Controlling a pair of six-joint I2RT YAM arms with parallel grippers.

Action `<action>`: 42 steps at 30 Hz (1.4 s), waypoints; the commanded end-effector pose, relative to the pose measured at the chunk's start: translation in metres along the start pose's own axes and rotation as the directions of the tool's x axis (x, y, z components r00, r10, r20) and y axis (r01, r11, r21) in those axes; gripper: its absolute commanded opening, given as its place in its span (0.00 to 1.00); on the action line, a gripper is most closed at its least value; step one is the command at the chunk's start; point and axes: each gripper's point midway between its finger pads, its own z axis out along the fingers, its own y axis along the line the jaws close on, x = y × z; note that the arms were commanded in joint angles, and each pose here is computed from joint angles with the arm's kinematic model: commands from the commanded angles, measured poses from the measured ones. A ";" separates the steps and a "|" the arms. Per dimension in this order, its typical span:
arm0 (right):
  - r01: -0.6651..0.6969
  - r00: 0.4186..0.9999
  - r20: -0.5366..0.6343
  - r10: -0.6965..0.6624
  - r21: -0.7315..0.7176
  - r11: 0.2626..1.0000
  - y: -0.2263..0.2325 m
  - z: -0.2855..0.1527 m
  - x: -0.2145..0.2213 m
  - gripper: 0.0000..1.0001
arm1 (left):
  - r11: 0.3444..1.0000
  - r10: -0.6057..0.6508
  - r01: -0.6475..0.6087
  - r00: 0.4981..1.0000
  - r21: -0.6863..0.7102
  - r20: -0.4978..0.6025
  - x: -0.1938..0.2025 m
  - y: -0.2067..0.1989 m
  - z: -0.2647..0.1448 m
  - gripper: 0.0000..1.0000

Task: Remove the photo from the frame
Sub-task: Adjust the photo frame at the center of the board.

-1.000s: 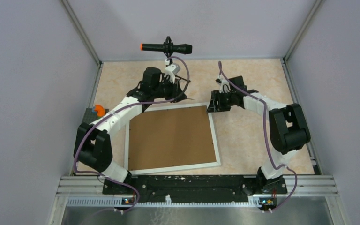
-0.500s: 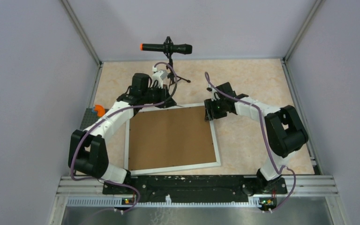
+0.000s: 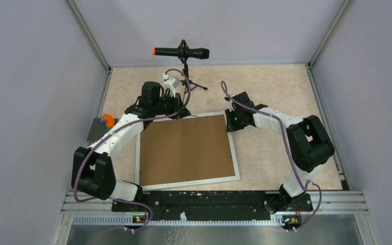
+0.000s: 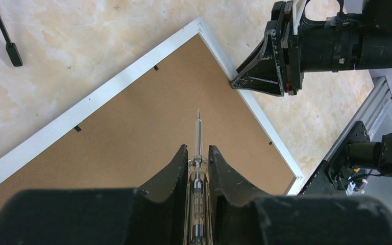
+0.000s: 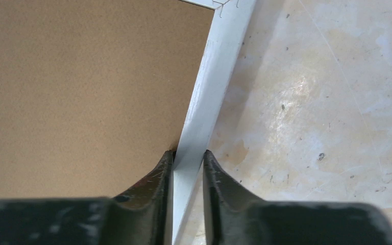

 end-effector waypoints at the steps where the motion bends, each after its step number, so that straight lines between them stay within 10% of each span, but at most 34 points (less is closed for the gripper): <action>1: 0.006 1.000 -0.022 -0.005 0.052 0.999 -0.004 0.010 0.001 0.14 | 1.000 0.031 -0.030 0.998 -0.005 0.057 -0.014 -0.003 -0.003 0.00; 6: -0.037 0.998 -0.052 0.040 0.056 0.998 -0.014 0.016 -0.001 0.00 | 0.999 0.036 -0.035 0.998 -0.013 0.061 -0.015 -0.002 -0.004 0.00; 22: -0.107 0.993 0.054 0.109 -0.025 0.994 -0.041 0.034 -0.089 0.00 | 0.999 0.039 -0.039 0.998 0.001 0.046 -0.016 0.006 0.007 0.00; 28: -0.035 0.991 0.125 0.050 -0.119 0.992 -0.033 -0.001 -0.115 0.51 | 0.997 0.044 -0.045 0.999 0.057 0.030 -0.010 -0.002 0.007 0.00; 42: 0.004 0.994 0.108 0.006 -0.086 0.996 -0.026 0.001 -0.112 0.56 | 0.998 0.032 -0.035 0.998 0.061 0.044 -0.009 -0.003 0.007 0.00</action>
